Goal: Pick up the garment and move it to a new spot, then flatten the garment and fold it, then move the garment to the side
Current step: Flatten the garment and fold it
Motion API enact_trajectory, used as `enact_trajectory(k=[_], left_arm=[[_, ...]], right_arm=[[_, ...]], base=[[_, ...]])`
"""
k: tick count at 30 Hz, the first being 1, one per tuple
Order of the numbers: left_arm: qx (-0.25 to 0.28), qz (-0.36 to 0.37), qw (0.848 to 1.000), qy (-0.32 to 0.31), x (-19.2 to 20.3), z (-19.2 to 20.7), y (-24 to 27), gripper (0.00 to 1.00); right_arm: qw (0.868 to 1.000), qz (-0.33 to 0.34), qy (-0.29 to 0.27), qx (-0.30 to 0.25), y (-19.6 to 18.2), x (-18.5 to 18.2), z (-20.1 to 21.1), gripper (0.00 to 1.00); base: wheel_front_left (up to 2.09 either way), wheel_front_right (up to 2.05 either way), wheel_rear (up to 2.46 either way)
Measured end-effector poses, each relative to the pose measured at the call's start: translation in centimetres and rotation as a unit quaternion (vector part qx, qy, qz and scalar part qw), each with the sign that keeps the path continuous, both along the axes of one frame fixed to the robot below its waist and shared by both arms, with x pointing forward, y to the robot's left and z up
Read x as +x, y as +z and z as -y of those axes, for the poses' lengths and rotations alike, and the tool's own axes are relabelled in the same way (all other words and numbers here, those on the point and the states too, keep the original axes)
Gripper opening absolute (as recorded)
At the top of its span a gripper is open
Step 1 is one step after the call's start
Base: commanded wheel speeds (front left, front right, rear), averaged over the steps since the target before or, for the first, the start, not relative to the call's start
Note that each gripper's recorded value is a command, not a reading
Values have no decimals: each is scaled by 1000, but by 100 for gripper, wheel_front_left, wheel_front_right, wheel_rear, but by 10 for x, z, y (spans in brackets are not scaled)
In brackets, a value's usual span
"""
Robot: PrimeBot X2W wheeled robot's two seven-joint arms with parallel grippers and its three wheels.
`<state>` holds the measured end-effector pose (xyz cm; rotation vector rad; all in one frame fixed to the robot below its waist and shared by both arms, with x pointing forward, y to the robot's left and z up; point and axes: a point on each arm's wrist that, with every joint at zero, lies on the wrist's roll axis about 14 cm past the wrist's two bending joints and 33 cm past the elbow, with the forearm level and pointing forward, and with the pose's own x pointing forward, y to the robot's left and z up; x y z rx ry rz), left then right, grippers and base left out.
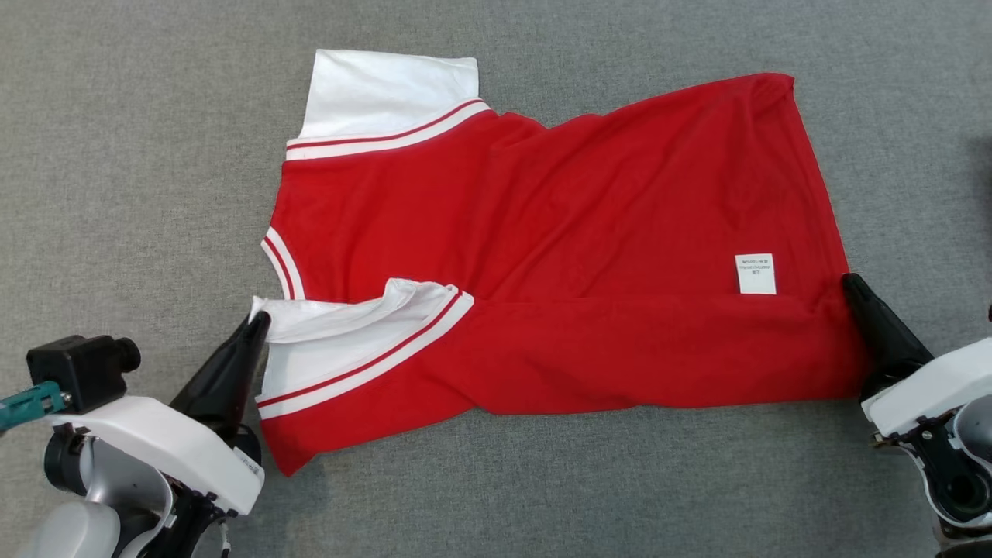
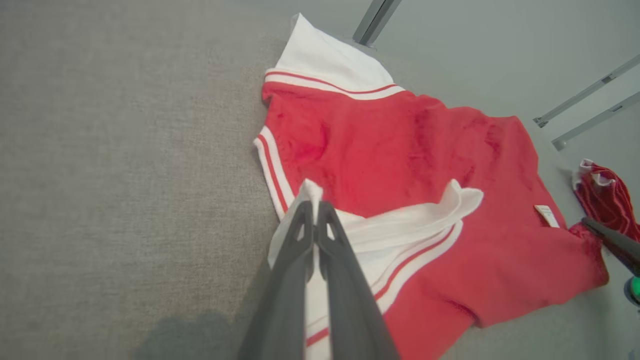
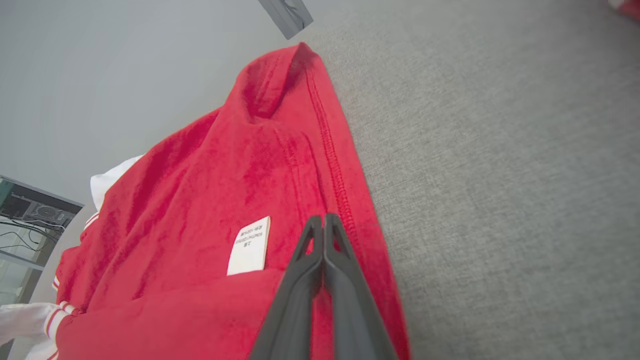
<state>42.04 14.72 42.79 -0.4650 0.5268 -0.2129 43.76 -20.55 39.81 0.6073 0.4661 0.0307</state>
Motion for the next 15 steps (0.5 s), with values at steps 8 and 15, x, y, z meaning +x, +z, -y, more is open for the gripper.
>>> enact_trajectory(k=[8, 15], left_arm=[[0, -60, 998, -7, -13, 0, -31, 0], [-12, -46, 999, 3, -17, -1, -26, 100]], right_arm=[[1000, -9, 24, -9, -11, 3, -12, 0], [999, 18, 22, -15, -4, 8, -14, 100]], base=[[0, 0, 0], [0, 0, 0]])
